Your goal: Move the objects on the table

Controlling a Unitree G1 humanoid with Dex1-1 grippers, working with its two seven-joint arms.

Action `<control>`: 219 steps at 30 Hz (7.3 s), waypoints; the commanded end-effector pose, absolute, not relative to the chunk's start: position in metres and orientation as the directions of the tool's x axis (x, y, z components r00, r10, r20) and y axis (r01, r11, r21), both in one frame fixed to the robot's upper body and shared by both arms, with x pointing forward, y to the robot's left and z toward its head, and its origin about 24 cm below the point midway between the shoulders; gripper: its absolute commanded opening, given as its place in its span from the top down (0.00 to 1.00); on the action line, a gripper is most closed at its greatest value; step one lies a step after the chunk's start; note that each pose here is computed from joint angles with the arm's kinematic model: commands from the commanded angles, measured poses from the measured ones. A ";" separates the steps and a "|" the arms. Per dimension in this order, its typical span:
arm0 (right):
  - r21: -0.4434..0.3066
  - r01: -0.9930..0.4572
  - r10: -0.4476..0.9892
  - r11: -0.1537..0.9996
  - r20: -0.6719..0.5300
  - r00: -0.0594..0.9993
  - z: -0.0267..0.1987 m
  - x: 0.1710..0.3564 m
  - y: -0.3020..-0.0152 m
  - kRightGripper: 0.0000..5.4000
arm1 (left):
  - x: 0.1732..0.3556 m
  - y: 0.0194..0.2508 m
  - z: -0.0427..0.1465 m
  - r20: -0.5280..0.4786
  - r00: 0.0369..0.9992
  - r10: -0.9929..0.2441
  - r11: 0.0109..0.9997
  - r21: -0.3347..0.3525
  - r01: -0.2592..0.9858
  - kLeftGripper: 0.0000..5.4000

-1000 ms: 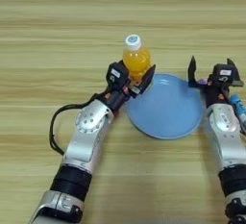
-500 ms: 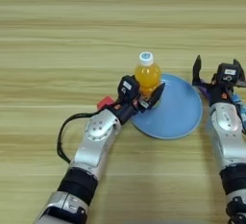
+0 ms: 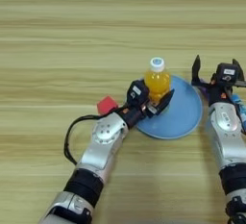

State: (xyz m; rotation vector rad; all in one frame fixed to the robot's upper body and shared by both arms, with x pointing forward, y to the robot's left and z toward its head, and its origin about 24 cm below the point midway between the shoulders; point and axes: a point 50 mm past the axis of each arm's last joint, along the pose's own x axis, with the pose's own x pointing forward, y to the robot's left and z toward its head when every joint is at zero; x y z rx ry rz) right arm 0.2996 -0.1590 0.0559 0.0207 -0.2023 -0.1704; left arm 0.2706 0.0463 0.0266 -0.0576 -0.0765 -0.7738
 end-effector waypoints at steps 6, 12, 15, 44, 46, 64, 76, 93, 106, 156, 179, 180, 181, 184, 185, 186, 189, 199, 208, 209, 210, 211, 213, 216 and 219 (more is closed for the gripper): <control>0.041 0.161 -0.166 0.986 0.198 0.966 0.059 0.303 -0.156 0.00 | 0.273 0.042 0.019 0.071 0.706 -0.704 0.709 0.016 0.705 0.37; 0.040 0.160 -0.164 0.986 0.197 0.966 0.059 0.303 -0.156 0.00 | 0.272 0.043 0.012 0.040 0.708 -0.705 0.710 0.041 0.703 0.30; 0.040 0.159 -0.164 0.986 0.197 0.967 0.059 0.303 -0.156 0.00 | 0.271 0.041 0.010 0.032 0.704 -0.710 0.704 0.045 0.708 0.24; 0.038 0.157 -0.161 0.987 0.195 0.967 0.058 0.303 -0.155 0.00 | 0.262 0.056 0.016 0.058 0.718 -0.693 0.721 0.060 0.691 0.00; 0.038 0.156 -0.161 0.987 0.195 0.968 0.058 0.303 -0.155 0.00 | 0.261 0.058 0.016 0.053 0.721 -0.691 0.723 0.060 0.688 0.00; 0.036 0.154 -0.159 0.987 0.191 0.969 0.057 0.305 -0.155 0.00 | 0.236 0.103 0.011 -0.007 0.755 -0.656 0.753 0.061 0.655 0.00; 0.034 0.149 -0.153 0.988 0.184 0.971 0.055 0.307 -0.153 0.00 | 0.244 0.109 0.028 0.048 0.775 -0.630 0.776 0.054 0.628 0.00; 0.031 0.148 -0.151 0.989 0.183 0.971 0.054 0.307 -0.155 0.00 | 0.291 0.130 0.047 0.155 0.906 -0.393 0.919 0.025 0.394 0.00; 0.027 0.162 -0.164 0.986 0.187 0.969 0.054 0.305 -0.161 0.00 | 0.321 0.155 0.038 0.190 0.965 -0.179 0.984 0.018 0.179 0.00; -0.149 -0.064 0.092 0.987 0.186 0.978 0.065 0.238 -0.173 0.00 | 0.329 0.142 0.034 0.231 0.970 -0.075 0.997 -0.010 0.080 0.00; -0.085 -0.527 0.529 0.846 0.003 0.849 0.061 0.212 -0.138 0.00 | 0.330 0.144 0.032 0.215 0.974 -0.067 0.998 0.011 0.066 0.00; -0.084 -0.533 0.536 0.842 0.006 0.844 0.062 0.213 -0.136 0.00 | 0.330 0.144 0.032 0.215 0.974 -0.068 0.998 0.014 0.066 0.00; -0.084 -0.538 0.541 0.839 0.008 0.841 0.062 0.214 -0.135 0.00 | 0.330 0.143 0.032 0.215 0.974 -0.067 0.998 0.015 0.065 0.00; -0.083 -0.556 0.559 0.827 0.014 0.829 0.063 0.217 -0.131 0.00 | 0.330 0.143 0.031 0.213 0.975 -0.067 0.998 0.016 0.065 0.00; -0.084 -0.560 0.563 0.825 0.015 0.827 0.064 0.219 -0.129 0.00 | 0.330 0.143 0.031 0.212 0.975 -0.067 0.998 0.017 0.065 0.00; -0.085 -0.563 0.566 0.822 0.015 0.824 0.064 0.221 -0.128 0.00 | 0.330 0.143 0.031 0.211 0.975 -0.067 0.998 0.018 0.065 0.00; -0.080 -0.580 0.582 0.811 0.006 0.813 0.064 0.227 -0.123 0.00 | 0.331 0.142 0.031 0.209 0.975 -0.069 0.998 0.021 0.066 0.00; -0.032 -0.593 0.593 0.805 -0.004 0.805 0.062 0.253 -0.114 0.00 | 0.330 0.140 0.031 0.209 0.975 -0.069 0.997 0.029 0.064 0.00; -0.015 -0.605 0.605 0.796 -0.007 0.796 0.057 0.271 -0.100 0.00 | 0.330 0.140 0.030 0.208 0.976 -0.066 0.998 0.036 0.059 0.00; -0.012 -0.606 0.606 0.796 -0.004 0.796 0.057 0.272 -0.099 0.00 | 0.330 0.140 0.030 0.208 0.976 -0.066 0.998 0.037 0.060 0.00; -0.008 -0.607 0.607 0.795 -0.002 0.795 0.057 0.273 -0.098 0.00 | 0.330 0.140 0.030 0.208 0.976 -0.066 0.998 0.038 0.060 0.00; -0.004 -0.608 0.608 0.794 -0.001 0.794 0.057 0.274 -0.096 0.00 | 0.330 0.140 0.030 0.208 0.976 -0.066 0.998 0.038 0.059 0.00; 0.000 -0.610 0.610 0.793 -0.001 0.793 0.056 0.276 -0.095 0.00 | 0.330 0.140 0.030 0.207 0.976 -0.065 0.998 0.038 0.059 0.00; 0.003 -0.609 0.609 0.793 0.001 0.793 0.055 0.277 -0.093 0.00 | 0.330 0.140 0.030 0.207 0.976 -0.065 0.998 0.038 0.058 0.00; 0.002 -0.610 0.610 0.793 0.005 0.793 0.055 0.277 -0.092 0.02 | 0.330 0.140 0.030 0.207 0.976 -0.065 0.998 0.038 0.058 0.00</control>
